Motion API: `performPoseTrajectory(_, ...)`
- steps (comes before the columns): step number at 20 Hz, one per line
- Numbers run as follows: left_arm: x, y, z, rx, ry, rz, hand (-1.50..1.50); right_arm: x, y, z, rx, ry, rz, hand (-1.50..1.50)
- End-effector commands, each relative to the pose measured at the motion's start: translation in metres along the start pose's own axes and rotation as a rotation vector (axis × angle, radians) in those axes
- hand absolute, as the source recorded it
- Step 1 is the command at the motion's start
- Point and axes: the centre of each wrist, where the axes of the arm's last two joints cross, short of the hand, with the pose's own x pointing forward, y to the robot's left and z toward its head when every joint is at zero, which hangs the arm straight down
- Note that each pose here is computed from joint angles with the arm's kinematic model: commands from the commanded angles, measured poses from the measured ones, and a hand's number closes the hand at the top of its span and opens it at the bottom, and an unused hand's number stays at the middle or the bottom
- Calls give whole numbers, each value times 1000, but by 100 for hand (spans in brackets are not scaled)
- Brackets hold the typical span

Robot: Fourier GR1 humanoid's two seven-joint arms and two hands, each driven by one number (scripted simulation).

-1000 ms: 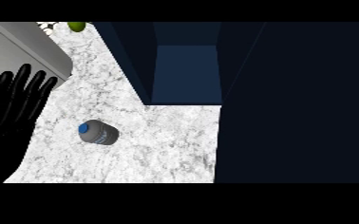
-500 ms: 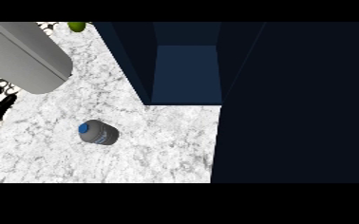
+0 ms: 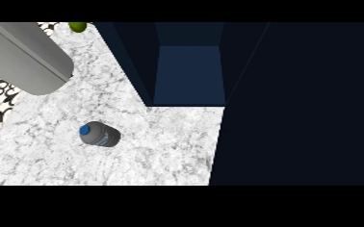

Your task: Pick up the bottled water, place it into the cabinet and close the cabinet

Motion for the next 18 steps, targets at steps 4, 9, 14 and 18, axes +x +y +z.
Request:
performPoseTrajectory(4, -8, 11, 10, -13, 50, -69, -150, 11, 6, 15, -15, -13, 9, -150)
performPoseTrajectory(9, -33, 9, -4, 3, 102, -71, -150, 26, 5, 12, -7, -13, 12, -150)
performPoseTrajectory(14, -78, -2, -37, 38, 113, -77, -150, 21, 13, 6, -12, -6, 22, -150)
performPoseTrajectory(18, -89, 33, -20, 56, 174, -72, -150, 22, 9, 5, -13, 4, 32, -150)
